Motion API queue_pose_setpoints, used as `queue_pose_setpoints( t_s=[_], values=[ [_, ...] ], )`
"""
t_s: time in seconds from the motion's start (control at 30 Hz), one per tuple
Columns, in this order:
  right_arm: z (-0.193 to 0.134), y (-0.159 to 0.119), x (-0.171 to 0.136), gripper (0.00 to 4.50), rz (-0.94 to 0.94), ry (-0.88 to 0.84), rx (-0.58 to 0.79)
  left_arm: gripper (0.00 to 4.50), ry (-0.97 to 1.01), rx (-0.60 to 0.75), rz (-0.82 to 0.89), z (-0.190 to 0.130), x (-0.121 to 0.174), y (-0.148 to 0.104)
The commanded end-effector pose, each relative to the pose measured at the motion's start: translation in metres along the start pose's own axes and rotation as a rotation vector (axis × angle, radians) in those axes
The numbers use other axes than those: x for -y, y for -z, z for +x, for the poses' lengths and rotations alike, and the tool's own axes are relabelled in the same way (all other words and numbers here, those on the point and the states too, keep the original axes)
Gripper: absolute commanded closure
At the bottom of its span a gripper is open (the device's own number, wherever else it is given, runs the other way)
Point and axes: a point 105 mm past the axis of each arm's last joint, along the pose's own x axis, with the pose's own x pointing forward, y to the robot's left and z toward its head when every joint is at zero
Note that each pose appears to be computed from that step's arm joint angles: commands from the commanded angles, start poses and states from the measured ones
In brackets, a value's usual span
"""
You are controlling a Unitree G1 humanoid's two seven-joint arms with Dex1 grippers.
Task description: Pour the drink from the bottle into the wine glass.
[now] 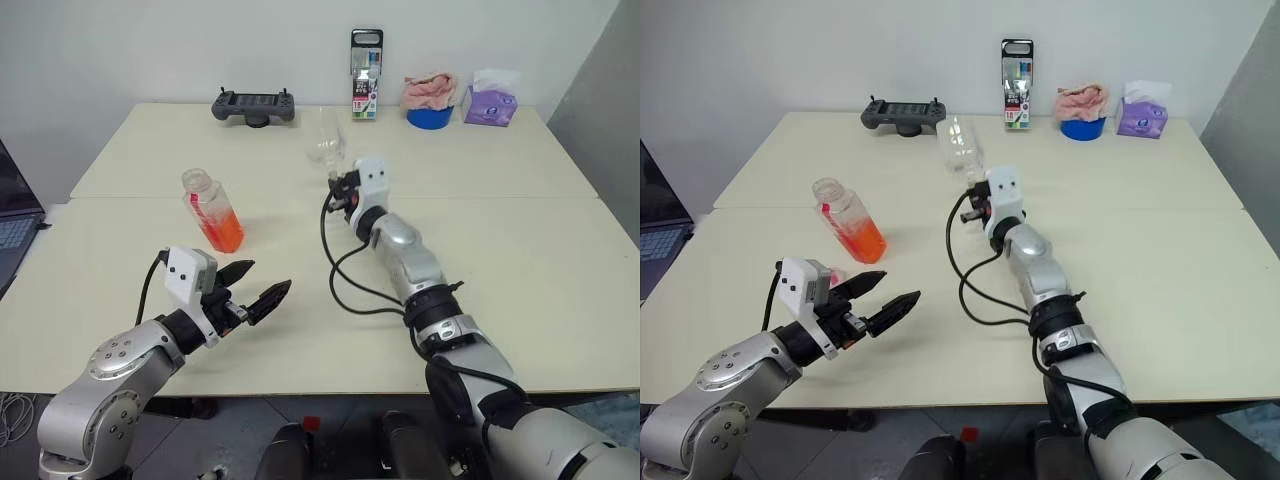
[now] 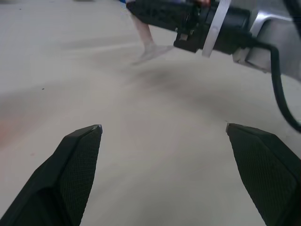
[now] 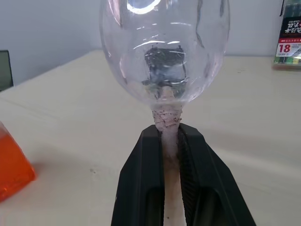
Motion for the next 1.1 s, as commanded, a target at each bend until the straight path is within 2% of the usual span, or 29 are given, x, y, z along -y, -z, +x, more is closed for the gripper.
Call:
queue_pose_setpoints(
  t_s=[0.03, 0.2, 0.53, 1.1],
  values=[
    [-0.004, 0.005, -0.005, 4.35, -0.072, -0.007, 0.016, 0.0, 0.016, 0.019, 0.032, 0.0, 0.004, -0.008],
    [-0.015, 0.031, 0.006, 4.35, -0.098, 0.011, -0.05, 0.0, 0.016, 0.019, 0.034, 0.001, 0.004, -0.009],
    [-0.041, 0.052, 0.032, 4.35, -0.128, 0.026, -0.138, 0.0, 0.017, 0.011, 0.041, 0.003, 0.001, -0.009],
    [-0.072, 0.079, 0.045, 4.36, -0.089, -0.053, -0.335, 0.0, 0.004, 0.014, 0.036, 0.003, -0.005, -0.009]
  ],
)
